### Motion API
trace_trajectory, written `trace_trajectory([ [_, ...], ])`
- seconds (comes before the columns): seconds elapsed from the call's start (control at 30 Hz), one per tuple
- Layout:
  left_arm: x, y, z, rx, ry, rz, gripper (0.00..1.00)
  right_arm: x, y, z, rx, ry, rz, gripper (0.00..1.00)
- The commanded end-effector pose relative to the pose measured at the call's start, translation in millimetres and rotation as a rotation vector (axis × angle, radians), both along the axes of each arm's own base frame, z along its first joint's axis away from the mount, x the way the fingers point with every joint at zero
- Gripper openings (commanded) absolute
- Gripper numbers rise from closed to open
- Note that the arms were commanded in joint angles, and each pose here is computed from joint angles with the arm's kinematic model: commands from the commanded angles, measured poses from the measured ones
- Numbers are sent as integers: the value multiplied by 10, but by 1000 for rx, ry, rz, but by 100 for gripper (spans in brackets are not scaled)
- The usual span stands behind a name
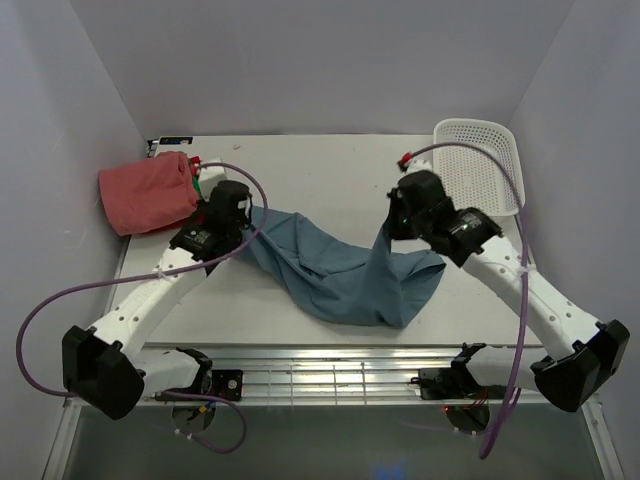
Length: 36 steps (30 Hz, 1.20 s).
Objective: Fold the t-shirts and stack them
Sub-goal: Flatten the tshirt out
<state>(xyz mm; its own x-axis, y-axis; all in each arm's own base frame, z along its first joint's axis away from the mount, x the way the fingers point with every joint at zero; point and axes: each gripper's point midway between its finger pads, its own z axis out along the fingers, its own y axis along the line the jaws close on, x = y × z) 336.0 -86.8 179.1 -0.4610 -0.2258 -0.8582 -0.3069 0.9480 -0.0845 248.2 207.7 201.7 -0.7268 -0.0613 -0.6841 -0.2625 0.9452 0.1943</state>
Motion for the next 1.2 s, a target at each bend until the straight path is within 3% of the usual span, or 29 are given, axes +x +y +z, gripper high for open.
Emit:
trace_trajectory([
  [0.0, 140, 338, 1172, 2, -237, 77, 3, 550, -577, 737, -68, -193, -138, 8],
  [0.07, 219, 466, 1491, 8, -296, 100, 4, 833, -795, 1227, -20, -274, -192, 8],
  [0.13, 273, 578, 1956, 11, -384, 120, 4, 1082, -945, 1362, -44, -276, -214, 8],
  [0.17, 309, 613, 2083, 12, -404, 133, 4, 1158, -977, 1808, -7, -362, -227, 8],
  [0.2, 303, 684, 2249, 14, -435, 162, 4, 1261, -994, 1825, -26, -346, -228, 8],
  [0.23, 262, 775, 2583, 0, -504, 195, 4, 1321, -1068, 1989, -18, -373, -248, 8],
  [0.27, 228, 839, 2773, -7, -551, 216, 5, 1318, -1116, 2445, 22, -472, -263, 8],
  [0.37, 6, 996, 3430, -18, -715, 256, 7, 1361, -1274, 2839, 51, -553, -295, 8],
  [0.57, -386, 725, 4167, -65, -899, -10, 8, 858, -1525, 3684, 105, -869, -327, 8],
  [0.6, -529, 704, 4255, -83, -927, -48, 7, 553, -1584, 3890, 132, -952, -321, 8],
  [0.73, -934, 441, 4570, -191, -998, -251, 3, 21, -1671, 4339, 155, -1146, -284, 8],
  [1.0, -1613, -14, 4993, -373, -1054, -594, 0, -839, -1659, 4918, 273, -1346, -182, 8],
  [1.17, -1891, -77, 5219, -437, -1088, -673, 0, -1181, -1675, 5225, 365, -1447, -163, 8],
])
